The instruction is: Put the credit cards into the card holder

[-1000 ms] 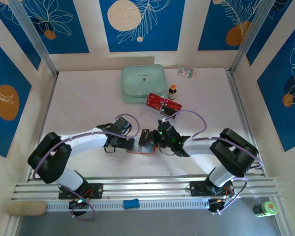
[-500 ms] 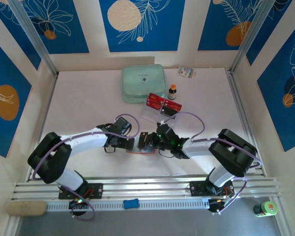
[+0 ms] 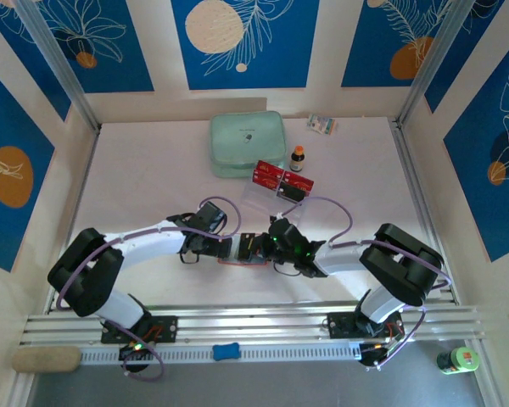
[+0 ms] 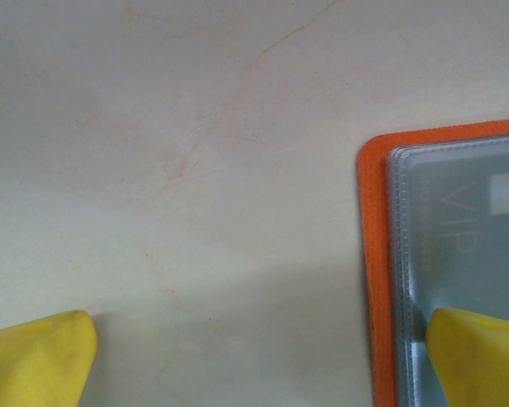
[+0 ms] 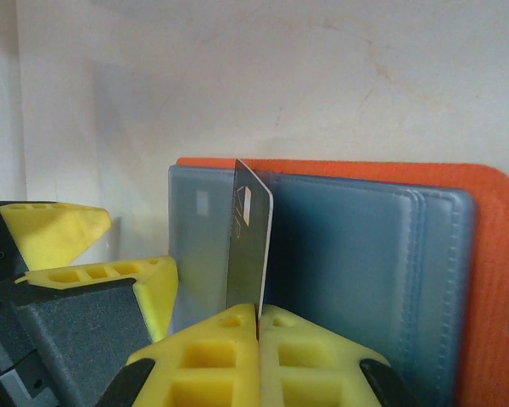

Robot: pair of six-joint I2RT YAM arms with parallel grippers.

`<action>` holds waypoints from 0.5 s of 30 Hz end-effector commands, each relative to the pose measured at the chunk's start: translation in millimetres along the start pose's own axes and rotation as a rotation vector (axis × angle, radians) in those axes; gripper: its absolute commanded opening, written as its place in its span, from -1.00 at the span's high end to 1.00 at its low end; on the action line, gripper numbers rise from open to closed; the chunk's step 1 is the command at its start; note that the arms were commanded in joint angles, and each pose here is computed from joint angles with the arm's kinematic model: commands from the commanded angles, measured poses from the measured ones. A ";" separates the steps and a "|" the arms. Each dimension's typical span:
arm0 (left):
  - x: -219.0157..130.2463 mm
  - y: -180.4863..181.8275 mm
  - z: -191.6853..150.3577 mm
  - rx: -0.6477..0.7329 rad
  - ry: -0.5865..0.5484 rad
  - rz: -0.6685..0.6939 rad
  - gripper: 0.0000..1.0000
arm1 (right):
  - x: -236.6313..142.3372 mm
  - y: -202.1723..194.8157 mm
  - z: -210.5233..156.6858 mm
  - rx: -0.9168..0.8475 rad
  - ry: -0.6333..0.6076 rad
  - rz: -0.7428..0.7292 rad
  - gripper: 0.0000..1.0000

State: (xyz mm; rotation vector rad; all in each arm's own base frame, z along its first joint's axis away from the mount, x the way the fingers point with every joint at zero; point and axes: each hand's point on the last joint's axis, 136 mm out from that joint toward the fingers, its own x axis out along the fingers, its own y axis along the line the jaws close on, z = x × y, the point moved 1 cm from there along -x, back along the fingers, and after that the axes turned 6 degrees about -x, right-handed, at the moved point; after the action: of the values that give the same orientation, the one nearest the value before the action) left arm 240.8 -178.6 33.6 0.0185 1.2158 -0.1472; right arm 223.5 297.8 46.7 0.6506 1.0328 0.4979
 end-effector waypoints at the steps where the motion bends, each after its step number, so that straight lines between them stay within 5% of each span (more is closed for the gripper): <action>1: 0.5 6.5 -10.7 0.005 0.023 0.027 -0.99 | -2.2 -17.6 -15.4 0.006 0.042 -0.066 1.00; 15: 0.2 6.7 -11.7 0.002 0.023 0.025 -0.99 | -6.8 -21.7 -23.5 0.005 0.056 -0.079 1.00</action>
State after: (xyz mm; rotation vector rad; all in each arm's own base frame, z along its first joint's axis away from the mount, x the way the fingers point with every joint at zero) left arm 240.7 -178.8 33.5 0.0175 1.2145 -0.1485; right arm 213.1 296.6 44.1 0.6440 1.0542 0.4978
